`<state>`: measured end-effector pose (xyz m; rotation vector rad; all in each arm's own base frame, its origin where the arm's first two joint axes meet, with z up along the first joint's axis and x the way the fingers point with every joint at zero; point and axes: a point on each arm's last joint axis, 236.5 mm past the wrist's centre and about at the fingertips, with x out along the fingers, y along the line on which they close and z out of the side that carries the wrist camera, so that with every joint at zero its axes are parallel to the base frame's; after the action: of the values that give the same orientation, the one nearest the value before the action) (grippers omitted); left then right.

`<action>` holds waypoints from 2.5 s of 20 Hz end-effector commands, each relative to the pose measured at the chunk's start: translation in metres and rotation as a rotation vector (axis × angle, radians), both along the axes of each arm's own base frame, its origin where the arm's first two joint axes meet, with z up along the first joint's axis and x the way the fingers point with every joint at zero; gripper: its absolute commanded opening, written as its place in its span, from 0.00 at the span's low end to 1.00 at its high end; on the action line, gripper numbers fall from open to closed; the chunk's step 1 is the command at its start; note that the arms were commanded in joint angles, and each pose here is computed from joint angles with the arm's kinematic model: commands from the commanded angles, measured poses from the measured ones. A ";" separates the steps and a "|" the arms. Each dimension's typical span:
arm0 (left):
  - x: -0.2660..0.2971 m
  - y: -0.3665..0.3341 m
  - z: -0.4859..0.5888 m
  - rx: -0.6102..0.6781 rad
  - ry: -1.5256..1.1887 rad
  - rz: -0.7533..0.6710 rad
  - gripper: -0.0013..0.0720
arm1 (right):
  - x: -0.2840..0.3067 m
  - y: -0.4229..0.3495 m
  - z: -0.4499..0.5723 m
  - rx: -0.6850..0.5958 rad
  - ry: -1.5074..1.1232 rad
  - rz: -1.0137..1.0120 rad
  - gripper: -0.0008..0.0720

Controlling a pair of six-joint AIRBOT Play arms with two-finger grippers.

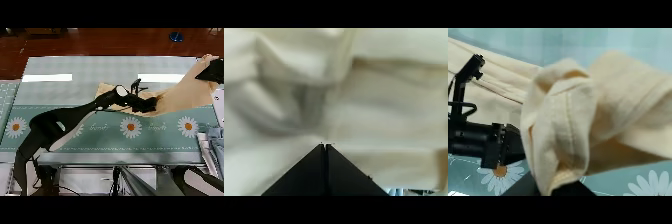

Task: Fold the shirts.

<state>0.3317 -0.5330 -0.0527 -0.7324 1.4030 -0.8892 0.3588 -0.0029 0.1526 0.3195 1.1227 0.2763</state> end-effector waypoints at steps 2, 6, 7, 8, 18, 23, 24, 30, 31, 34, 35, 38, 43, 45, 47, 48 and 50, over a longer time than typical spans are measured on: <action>0.069 0.079 0.065 -0.010 -0.187 -0.001 0.04 | 0.003 0.000 0.003 0.012 -0.012 -0.024 0.04; 0.140 0.251 0.174 0.162 -0.482 0.137 0.04 | 0.018 0.013 0.004 0.008 -0.047 -0.027 0.04; 0.145 0.292 0.197 0.207 -0.528 0.181 0.04 | 0.021 0.022 -0.001 0.011 -0.036 -0.010 0.04; 0.146 0.330 0.218 0.244 -0.563 0.227 0.04 | 0.026 0.033 -0.009 0.008 -0.016 0.004 0.04; 0.072 0.471 0.290 0.398 -0.625 0.290 0.04 | 0.089 0.197 -0.104 0.068 0.018 0.127 0.04; 0.059 0.450 0.262 0.379 -0.556 0.203 0.05 | 0.096 0.278 -0.145 0.124 0.004 0.147 0.05; 0.056 0.444 0.252 0.372 -0.533 0.185 0.04 | 0.096 0.294 -0.149 0.151 -0.001 0.148 0.10; 0.034 0.401 0.188 0.338 -0.411 0.061 0.04 | 0.097 0.353 -0.112 0.390 -0.059 0.123 0.69; 0.034 0.398 0.182 0.337 -0.403 0.062 0.04 | 0.092 0.348 -0.101 0.389 -0.065 0.157 0.69; 0.036 0.400 0.175 0.346 -0.416 0.061 0.05 | 0.073 0.282 -0.080 0.228 -0.056 0.254 0.68; 0.039 0.404 0.174 0.362 -0.423 0.071 0.05 | 0.068 0.237 -0.079 0.096 -0.042 0.260 0.68; 0.044 0.420 0.160 0.444 -0.419 0.072 0.05 | 0.040 0.059 -0.083 -0.389 0.113 0.108 0.68; 0.039 0.425 0.138 0.469 -0.364 0.061 0.21 | -0.015 -0.029 -0.133 -0.224 0.400 -0.138 0.77; 0.035 0.425 0.133 0.467 -0.345 0.054 0.21 | -0.004 0.014 -0.152 0.090 0.361 -0.176 0.80; 0.034 0.425 0.131 0.467 -0.339 0.050 0.21 | 0.006 0.042 -0.172 0.240 0.321 -0.225 0.82; 0.033 0.425 0.131 0.466 -0.337 0.049 0.21 | 0.006 0.050 -0.184 0.266 0.323 -0.251 0.82; 0.031 0.424 0.131 0.466 -0.331 0.042 0.21 | 0.003 0.068 -0.211 0.295 0.351 -0.271 0.82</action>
<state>0.3659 -0.1089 0.0809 -0.2466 1.2120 -0.5835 0.3551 0.0411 -0.0342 0.6203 1.4222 0.1435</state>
